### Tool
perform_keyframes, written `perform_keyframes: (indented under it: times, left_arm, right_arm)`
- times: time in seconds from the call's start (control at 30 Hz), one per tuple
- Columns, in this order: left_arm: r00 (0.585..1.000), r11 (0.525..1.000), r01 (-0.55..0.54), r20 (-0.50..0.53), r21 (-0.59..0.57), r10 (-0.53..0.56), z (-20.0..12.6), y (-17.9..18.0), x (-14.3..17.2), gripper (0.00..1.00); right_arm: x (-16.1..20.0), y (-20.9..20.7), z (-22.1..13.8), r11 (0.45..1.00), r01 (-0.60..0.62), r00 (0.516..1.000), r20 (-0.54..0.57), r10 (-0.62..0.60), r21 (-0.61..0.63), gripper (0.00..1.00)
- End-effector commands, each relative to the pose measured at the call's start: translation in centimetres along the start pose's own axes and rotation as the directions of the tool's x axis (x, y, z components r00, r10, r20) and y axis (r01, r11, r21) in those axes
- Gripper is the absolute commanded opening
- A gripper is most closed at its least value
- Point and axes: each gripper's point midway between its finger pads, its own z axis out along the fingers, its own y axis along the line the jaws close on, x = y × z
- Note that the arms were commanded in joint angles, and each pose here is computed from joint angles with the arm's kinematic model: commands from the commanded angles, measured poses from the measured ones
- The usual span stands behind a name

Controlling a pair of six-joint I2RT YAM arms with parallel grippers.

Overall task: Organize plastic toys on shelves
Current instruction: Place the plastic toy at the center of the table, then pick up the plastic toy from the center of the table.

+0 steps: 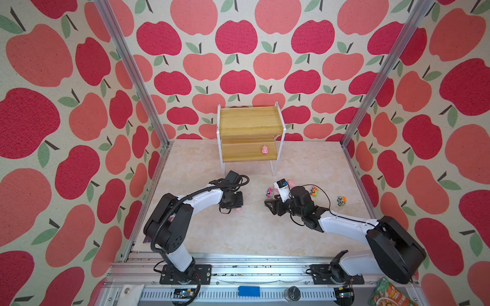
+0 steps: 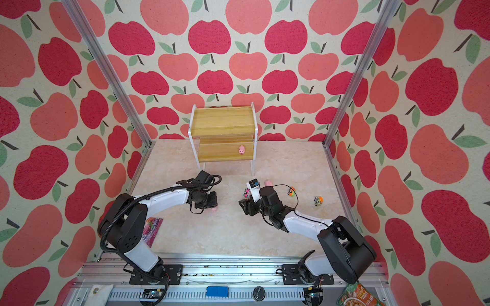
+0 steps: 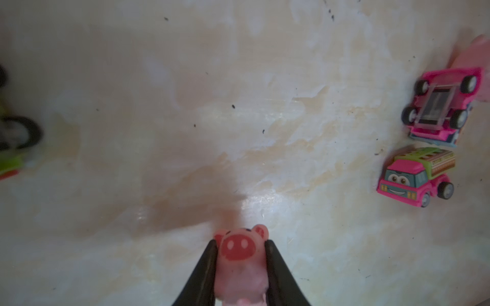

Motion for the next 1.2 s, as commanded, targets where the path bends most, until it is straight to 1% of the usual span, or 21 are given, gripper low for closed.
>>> perform_keyframes:
  times: [0.0,0.1,0.23,0.37,0.53,0.7,0.9,1.03,1.17]
  left_arm:
    - [1.000,1.000,0.004,0.029,0.029,-0.005,-0.5,-1.0,-1.3,0.40]
    - [1.000,1.000,0.021,0.018,0.022,-0.021,-0.9,0.0,-1.2,0.52]
    - [0.998,0.997,0.041,0.053,0.058,-0.044,-2.7,0.4,-1.7,0.58]
    - [0.993,0.994,0.050,0.104,0.094,-0.060,-5.4,0.8,-2.4,0.59]
    - [0.982,0.984,0.079,0.159,0.162,-0.105,-8.4,1.7,-3.0,0.60]
    - [0.963,0.969,0.117,0.213,0.217,-0.164,-11.2,3.4,-3.4,0.61]
    - [0.950,0.954,0.130,0.242,0.271,-0.198,-12.9,4.1,-3.4,0.61]
    - [0.948,0.948,0.120,0.250,0.294,-0.198,-13.3,3.9,-3.2,0.61]
    - [0.945,0.942,0.116,0.256,0.314,-0.202,-13.5,3.9,-3.0,0.61]
  right_arm:
    - [-0.1,0.6,-0.3,1.000,-0.001,1.000,0.005,0.001,0.001,0.71]
    - [-0.4,1.6,0.0,1.000,0.024,1.000,0.001,-0.024,-0.015,0.71]
    - [-0.5,3.3,0.9,0.997,0.065,0.998,-0.012,-0.065,-0.037,0.71]
    - [-0.7,5.6,2.3,0.992,0.097,0.995,-0.031,-0.099,-0.080,0.71]
    - [-1.1,8.8,4.5,0.984,0.099,0.992,-0.057,-0.109,-0.149,0.69]
    - [-0.3,10.1,7.3,0.979,-0.004,0.994,-0.109,-0.019,-0.203,0.65]
    - [0.7,10.4,9.8,0.974,-0.081,0.987,-0.153,0.049,-0.214,0.57]
    - [1.0,10.4,11.0,0.973,-0.096,0.984,-0.170,0.060,-0.208,0.53]
    - [1.3,10.2,12.2,0.974,-0.110,0.980,-0.184,0.074,-0.198,0.45]
